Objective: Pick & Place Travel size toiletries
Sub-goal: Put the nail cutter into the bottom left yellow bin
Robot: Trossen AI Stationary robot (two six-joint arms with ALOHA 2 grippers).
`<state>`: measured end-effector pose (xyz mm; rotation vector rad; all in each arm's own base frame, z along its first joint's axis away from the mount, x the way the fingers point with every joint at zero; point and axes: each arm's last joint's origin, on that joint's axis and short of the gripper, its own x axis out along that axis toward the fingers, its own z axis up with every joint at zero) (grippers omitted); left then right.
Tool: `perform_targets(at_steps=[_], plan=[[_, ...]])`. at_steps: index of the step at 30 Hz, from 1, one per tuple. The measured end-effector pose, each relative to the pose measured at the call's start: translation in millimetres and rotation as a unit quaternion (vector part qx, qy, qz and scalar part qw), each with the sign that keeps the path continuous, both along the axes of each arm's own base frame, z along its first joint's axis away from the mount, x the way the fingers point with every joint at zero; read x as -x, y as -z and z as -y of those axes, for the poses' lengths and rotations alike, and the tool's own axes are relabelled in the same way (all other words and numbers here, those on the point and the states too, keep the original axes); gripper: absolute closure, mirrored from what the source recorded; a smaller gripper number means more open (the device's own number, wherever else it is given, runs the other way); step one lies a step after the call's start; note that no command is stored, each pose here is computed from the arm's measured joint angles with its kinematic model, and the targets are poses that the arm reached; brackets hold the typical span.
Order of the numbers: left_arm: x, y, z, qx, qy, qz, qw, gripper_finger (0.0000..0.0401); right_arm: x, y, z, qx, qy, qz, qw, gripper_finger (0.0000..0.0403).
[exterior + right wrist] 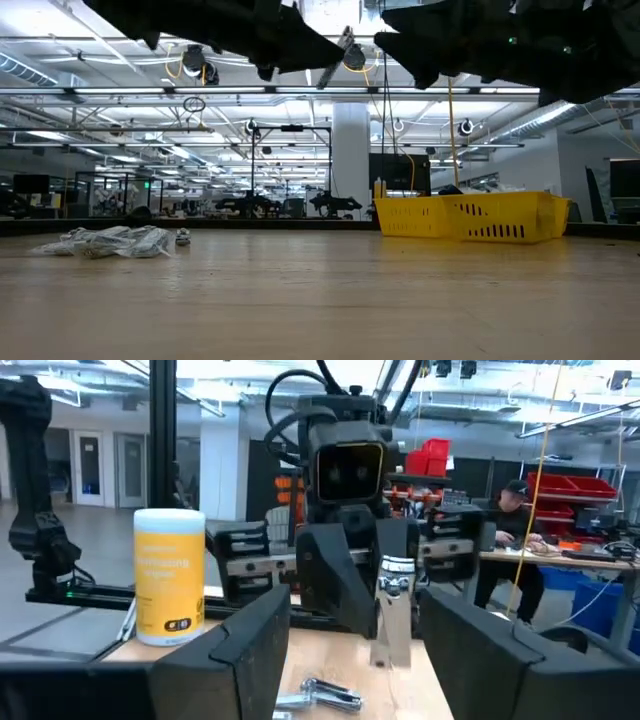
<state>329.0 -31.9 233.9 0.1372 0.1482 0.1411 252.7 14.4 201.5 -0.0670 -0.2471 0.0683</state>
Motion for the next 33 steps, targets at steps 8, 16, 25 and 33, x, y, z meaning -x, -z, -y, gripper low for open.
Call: perform_targets(at_steps=[8, 16, 25, 33], plan=[[-5, 8, -3, 0.007, -0.002, 0.000, 1.000, 0.0371, -28, -1, -1, -0.005, -0.001, 0.001, 1.000, 0.0193], [-5, 8, 1, 0.008, 0.005, -0.001, 1.000, 0.0370, -35, 0, -1, -0.007, 0.013, -0.002, 1.000, 0.0204], [-4, 8, 7, -0.022, -0.004, -0.003, 1.000, 0.0369, -35, 0, -1, -0.006, 0.020, -0.005, 1.000, 0.0215], [-4, 5, 14, -0.024, 0.011, 0.003, 1.000, 0.0369, -31, -7, -1, 0.023, 0.035, 0.005, 0.999, 0.0186]])
